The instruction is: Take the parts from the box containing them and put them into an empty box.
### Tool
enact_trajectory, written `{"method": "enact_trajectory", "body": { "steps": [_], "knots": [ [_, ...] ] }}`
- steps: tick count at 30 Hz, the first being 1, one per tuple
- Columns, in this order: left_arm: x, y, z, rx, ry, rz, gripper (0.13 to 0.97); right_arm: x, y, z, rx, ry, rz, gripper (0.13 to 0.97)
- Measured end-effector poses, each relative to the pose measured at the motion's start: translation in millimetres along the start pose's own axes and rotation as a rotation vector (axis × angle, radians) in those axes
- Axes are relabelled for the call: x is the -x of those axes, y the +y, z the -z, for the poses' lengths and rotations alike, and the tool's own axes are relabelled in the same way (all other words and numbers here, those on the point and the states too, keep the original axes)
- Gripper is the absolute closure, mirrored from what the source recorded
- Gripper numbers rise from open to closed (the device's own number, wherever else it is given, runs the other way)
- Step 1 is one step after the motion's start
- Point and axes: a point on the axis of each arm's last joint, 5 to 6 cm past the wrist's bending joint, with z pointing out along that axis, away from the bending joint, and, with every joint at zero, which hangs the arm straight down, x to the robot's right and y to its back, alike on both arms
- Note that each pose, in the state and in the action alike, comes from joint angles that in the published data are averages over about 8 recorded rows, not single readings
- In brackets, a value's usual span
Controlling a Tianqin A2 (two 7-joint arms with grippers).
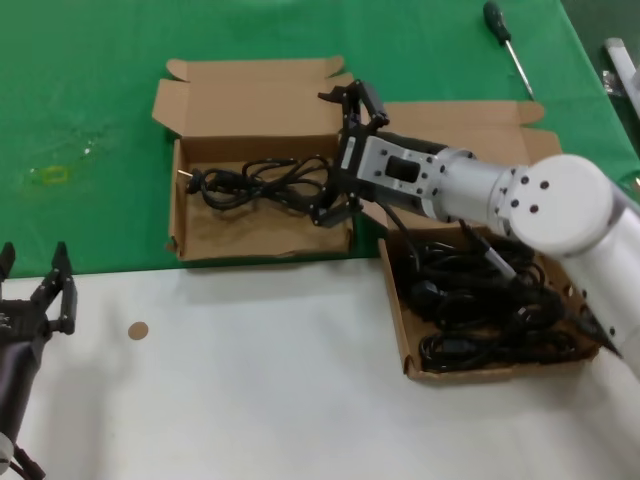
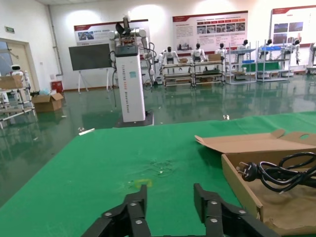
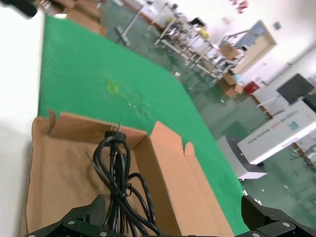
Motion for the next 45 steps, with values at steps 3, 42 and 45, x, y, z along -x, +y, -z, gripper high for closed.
{"method": "enact_trajectory", "body": {
  "steps": [3, 42, 45],
  "knots": [
    [0.0, 0.0, 0.0, 0.000, 0.000, 0.000, 0.753, 9, 3, 4, -0.012, 0.027, -0.050, 0.130],
    [0.0, 0.0, 0.0, 0.000, 0.000, 0.000, 0.142, 113, 47, 99, 0.003, 0.421, -0.670, 0.130],
    [0.0, 0.0, 0.0, 0.000, 0.000, 0.000, 0.135, 119, 50, 109, 0.015, 0.454, -0.712, 0.130]
  ]
}}
